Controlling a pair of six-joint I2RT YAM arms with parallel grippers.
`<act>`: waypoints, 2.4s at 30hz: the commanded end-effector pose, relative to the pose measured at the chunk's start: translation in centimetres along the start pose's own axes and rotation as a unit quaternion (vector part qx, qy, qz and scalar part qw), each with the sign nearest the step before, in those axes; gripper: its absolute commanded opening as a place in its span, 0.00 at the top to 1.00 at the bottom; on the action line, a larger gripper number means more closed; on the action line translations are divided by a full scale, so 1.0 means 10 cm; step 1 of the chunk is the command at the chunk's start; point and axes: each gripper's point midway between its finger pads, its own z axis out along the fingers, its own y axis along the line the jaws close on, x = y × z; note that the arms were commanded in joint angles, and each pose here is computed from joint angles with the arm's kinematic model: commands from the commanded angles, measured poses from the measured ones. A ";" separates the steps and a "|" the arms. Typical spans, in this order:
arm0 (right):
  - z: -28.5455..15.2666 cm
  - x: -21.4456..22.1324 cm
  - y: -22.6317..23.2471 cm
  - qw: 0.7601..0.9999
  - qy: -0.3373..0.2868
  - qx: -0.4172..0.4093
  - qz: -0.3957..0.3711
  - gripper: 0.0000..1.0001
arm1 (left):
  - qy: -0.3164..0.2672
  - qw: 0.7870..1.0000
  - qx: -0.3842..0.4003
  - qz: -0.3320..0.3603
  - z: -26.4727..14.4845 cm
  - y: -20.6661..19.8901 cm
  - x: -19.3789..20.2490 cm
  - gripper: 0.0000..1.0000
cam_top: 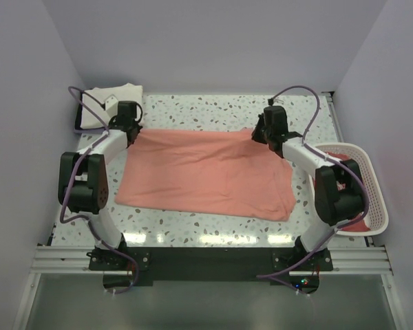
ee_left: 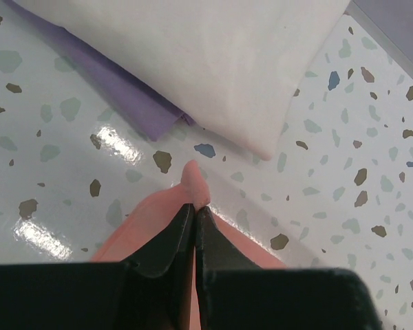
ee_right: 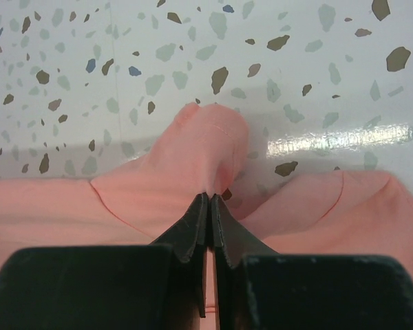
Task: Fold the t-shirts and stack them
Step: Fold the tshirt
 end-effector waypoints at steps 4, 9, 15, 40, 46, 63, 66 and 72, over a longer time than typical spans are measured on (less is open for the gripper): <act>0.15 -0.28 0.02 0.999 -0.046 0.003 0.001 1.00 | -0.031 0.999 0.014 -0.011 0.10 -0.11 -0.27 0.99; 0.24 -0.22 0.01 0.999 -0.040 0.005 0.002 1.00 | -0.030 0.999 0.008 -0.011 0.14 -0.06 -0.26 0.99; 0.24 -0.25 0.02 0.999 -0.043 0.005 0.004 1.00 | -0.033 0.999 0.011 -0.012 0.17 -0.03 -0.32 0.99; -0.37 0.21 -0.26 0.999 -0.032 0.008 0.039 1.00 | -0.018 0.999 0.011 -0.050 -0.17 0.30 -0.09 0.98; -0.52 0.40 -0.28 0.999 -0.025 -0.003 0.044 1.00 | -0.021 0.997 0.005 -0.074 -0.33 0.45 -0.03 0.98; -0.83 0.69 -0.15 0.997 -0.008 -0.051 0.059 0.99 | -0.022 0.992 -0.005 -0.121 -0.73 0.86 0.24 0.95; -0.87 0.82 -0.17 0.996 0.005 -0.057 0.064 0.90 | -0.014 0.992 -0.003 -0.127 -0.77 0.91 0.33 0.87; -1.03 0.93 -0.17 0.995 0.024 -0.070 0.068 0.61 | -0.011 0.990 0.023 -0.140 -0.90 0.93 0.40 0.50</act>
